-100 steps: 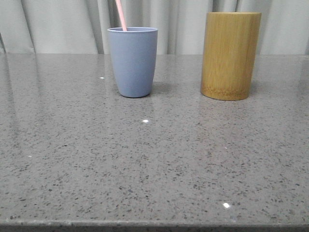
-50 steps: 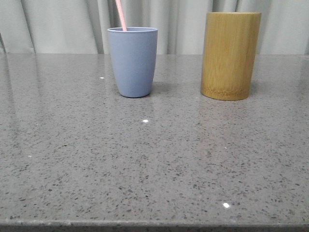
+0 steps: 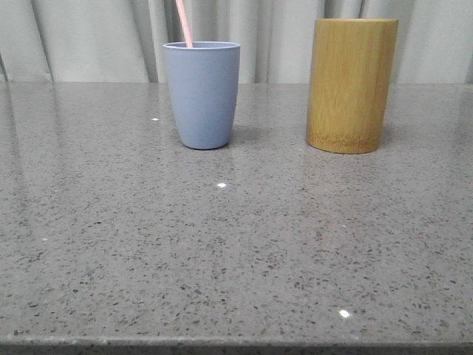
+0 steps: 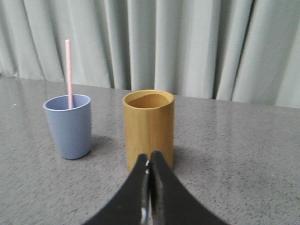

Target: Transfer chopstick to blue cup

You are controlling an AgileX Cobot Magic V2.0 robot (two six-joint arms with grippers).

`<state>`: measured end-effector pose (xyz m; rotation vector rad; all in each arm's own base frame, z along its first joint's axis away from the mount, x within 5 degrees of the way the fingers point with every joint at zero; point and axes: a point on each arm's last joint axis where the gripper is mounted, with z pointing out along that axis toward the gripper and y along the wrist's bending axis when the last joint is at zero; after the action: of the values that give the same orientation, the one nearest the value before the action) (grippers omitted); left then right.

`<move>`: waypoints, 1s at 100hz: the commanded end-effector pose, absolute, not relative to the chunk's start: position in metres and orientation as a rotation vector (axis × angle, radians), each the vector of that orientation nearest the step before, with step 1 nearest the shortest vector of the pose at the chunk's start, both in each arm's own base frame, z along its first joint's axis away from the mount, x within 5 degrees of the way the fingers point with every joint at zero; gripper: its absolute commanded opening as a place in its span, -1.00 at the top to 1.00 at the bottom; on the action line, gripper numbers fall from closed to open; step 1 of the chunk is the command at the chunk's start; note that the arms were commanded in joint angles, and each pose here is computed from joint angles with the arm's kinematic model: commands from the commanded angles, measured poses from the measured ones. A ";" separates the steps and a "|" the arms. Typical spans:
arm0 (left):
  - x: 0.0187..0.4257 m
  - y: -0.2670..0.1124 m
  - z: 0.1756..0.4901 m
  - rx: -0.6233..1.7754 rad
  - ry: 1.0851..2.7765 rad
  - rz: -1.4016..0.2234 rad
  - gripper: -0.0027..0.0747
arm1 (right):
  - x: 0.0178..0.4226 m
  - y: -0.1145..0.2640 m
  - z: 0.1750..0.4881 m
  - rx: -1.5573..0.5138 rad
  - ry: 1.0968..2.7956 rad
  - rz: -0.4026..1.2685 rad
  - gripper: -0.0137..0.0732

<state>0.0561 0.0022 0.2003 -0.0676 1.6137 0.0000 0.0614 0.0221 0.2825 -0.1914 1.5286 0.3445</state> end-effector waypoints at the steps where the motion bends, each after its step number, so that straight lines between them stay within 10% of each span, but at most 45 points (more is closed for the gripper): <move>1: 0.054 0.002 0.208 -0.073 1.499 -0.008 0.98 | 0.063 0.019 0.293 -0.147 1.359 0.303 0.83; 100: 0.054 0.002 0.208 -0.073 1.499 -0.008 0.98 | 0.055 -0.001 0.204 0.082 1.488 0.048 0.83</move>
<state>0.0561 0.0022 0.2004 -0.0676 1.6118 0.0000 0.0568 -0.0013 0.2009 0.0928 1.5384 0.0617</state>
